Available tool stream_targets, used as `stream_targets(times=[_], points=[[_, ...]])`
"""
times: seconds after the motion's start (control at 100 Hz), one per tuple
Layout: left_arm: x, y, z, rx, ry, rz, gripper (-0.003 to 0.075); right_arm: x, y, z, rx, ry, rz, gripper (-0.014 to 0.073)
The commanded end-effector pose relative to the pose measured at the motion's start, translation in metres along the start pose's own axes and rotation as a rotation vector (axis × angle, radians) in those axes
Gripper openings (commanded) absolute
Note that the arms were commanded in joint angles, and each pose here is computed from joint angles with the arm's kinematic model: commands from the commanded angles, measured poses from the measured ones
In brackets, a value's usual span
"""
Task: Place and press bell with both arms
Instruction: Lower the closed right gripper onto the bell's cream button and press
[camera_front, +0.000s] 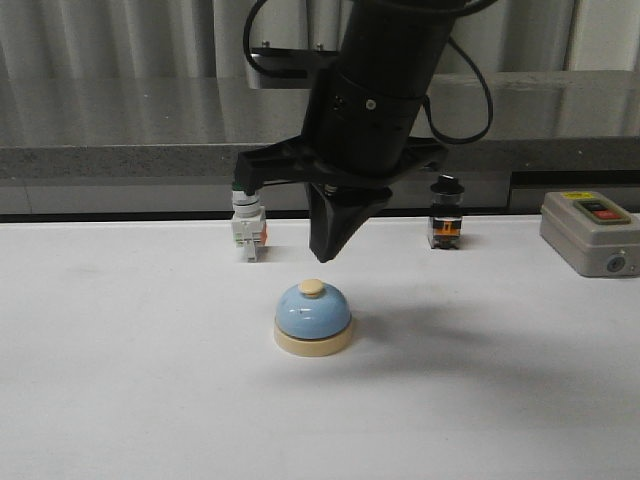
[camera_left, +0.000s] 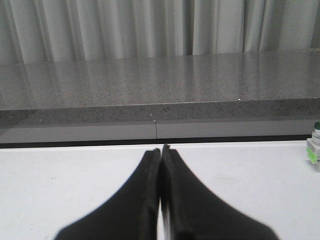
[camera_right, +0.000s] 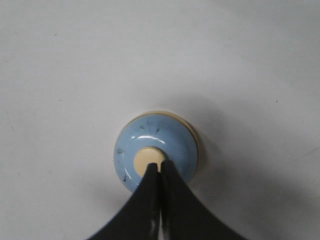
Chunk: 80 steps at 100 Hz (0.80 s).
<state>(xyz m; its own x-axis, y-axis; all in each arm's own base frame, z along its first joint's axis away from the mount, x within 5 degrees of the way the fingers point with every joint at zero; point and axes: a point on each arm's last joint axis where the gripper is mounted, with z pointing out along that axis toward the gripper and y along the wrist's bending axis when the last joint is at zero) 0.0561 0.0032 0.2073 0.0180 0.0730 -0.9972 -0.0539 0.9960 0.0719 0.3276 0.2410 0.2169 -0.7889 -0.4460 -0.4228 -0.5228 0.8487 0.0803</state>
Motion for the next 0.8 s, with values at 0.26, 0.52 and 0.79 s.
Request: stream_targets(times=[0.26,0.52,0.79], points=[[0.006,-0.001,-0.001,0.003,-0.066,-0.011,-0.002,-0.011,0.006,-0.01,-0.039,-0.058,0.015,-0.006],[0.006,-0.001,-0.001,0.003,-0.066,-0.011,-0.0019,-0.008,0.006,0.003,-0.037,-0.021,0.017,-0.006],[0.006,-0.001,-0.001,0.003,-0.066,-0.011,-0.002,-0.02,0.008,-0.026,-0.044,-0.052,0.011,-0.006]])
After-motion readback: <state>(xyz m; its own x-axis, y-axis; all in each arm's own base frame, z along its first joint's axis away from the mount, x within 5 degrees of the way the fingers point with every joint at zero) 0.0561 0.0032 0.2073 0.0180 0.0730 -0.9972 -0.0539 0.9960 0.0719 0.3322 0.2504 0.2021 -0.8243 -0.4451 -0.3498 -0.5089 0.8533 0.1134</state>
